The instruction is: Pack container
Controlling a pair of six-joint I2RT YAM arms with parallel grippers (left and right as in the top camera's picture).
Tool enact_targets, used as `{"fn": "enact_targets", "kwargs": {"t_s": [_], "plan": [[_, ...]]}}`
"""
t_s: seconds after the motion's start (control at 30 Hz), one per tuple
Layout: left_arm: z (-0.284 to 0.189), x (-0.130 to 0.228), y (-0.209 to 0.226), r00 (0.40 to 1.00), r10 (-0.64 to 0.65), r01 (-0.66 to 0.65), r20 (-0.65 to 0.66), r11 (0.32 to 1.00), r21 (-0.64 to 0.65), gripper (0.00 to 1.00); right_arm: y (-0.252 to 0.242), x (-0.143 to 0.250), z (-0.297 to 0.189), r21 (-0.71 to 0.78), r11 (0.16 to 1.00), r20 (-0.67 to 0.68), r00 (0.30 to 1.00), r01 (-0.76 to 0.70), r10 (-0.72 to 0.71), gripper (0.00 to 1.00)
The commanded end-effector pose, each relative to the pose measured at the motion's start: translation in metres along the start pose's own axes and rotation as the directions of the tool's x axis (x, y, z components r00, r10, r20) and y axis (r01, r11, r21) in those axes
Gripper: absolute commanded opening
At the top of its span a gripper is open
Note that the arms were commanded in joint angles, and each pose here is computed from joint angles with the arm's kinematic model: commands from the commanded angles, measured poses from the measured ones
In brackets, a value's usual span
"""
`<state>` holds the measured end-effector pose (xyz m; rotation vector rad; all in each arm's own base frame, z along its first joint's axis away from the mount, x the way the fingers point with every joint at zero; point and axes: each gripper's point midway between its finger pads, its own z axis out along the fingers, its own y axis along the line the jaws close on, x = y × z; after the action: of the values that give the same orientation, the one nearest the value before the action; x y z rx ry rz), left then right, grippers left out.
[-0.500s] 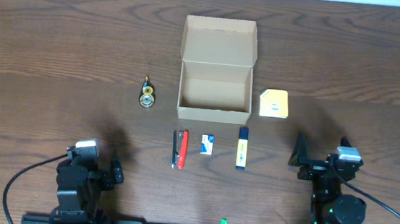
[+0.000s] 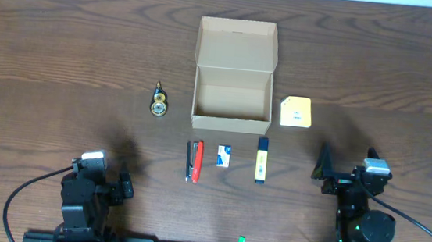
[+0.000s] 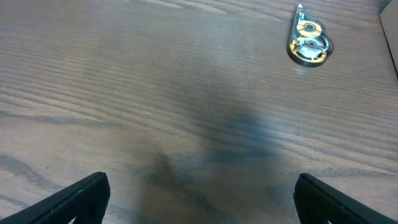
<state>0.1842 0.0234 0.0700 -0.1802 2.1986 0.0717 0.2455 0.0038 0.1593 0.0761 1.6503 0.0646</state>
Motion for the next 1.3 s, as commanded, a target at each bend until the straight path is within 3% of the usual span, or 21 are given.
{"fn": "enact_targets", "kwargs": {"t_s": [0.0,1.03,1.27], "plan": [[0.003,0.007,0.002,1.0,0.0,0.0,-0.017,1.0,-0.009,0.96,-0.001,0.001,0.0,0.004,1.0,0.003,1.0,0.016,-0.016,0.99],[0.003,0.007,0.002,1.0,0.0,0.0,-0.017,1.0,-0.009,0.95,-0.001,0.001,0.0,0.005,1.0,0.001,1.0,0.016,-0.016,0.99],[0.003,0.007,0.002,1.0,0.0,0.0,-0.017,1.0,-0.009,0.96,-0.007,-0.024,0.0,0.054,0.998,-0.022,1.0,0.015,-0.014,0.99]]}}
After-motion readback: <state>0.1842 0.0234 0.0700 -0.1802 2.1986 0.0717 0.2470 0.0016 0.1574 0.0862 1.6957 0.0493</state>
